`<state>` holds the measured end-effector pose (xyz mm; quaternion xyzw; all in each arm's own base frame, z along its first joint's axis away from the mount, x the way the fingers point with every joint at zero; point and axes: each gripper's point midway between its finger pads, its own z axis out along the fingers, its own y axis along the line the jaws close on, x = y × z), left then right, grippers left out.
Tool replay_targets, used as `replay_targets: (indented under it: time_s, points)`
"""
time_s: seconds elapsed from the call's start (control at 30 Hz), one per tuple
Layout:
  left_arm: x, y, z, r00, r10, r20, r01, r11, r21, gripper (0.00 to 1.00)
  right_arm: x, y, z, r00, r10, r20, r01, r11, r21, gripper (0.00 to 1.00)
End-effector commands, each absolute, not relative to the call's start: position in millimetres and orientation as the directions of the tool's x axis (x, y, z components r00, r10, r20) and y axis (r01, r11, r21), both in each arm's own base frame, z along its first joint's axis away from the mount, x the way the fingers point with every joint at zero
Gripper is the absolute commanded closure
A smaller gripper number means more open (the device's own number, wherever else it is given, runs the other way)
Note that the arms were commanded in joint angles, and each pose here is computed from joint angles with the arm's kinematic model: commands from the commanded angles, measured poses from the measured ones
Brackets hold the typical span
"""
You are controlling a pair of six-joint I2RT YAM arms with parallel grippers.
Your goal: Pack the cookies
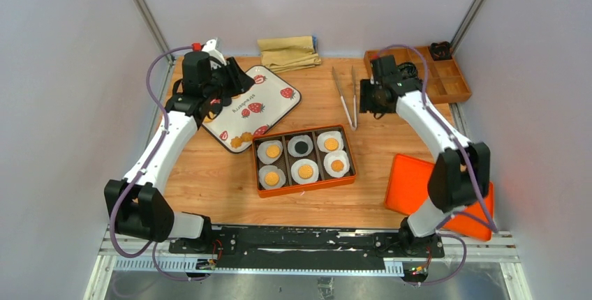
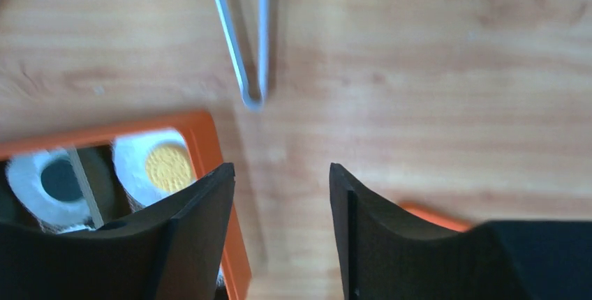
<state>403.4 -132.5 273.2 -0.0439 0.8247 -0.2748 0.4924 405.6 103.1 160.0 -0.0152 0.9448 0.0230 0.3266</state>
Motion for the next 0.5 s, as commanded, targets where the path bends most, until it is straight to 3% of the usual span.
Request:
replay_targets:
  time_s: [0.0,0.2,0.47]
  points:
    - [397,-149,284,-0.493,-0.329,-0.805,0.273,0.820,-0.503,0.55,329,78,130,-0.852,0.076,-0.518,0.078,0.997,0.018,0.46]
    - [390,-174,286,-0.511,-0.291,-0.808,0.332,0.800,-0.499,0.55,244,62,100,-0.887,0.146,-0.438,0.146,0.989,0.033,0.48]
    - [381,-186,289,-0.517,-0.252,-0.818,0.361,0.802,-0.476,0.55,201,42,64,-0.909,0.222,-0.353,0.250,0.967,-0.037,0.52]
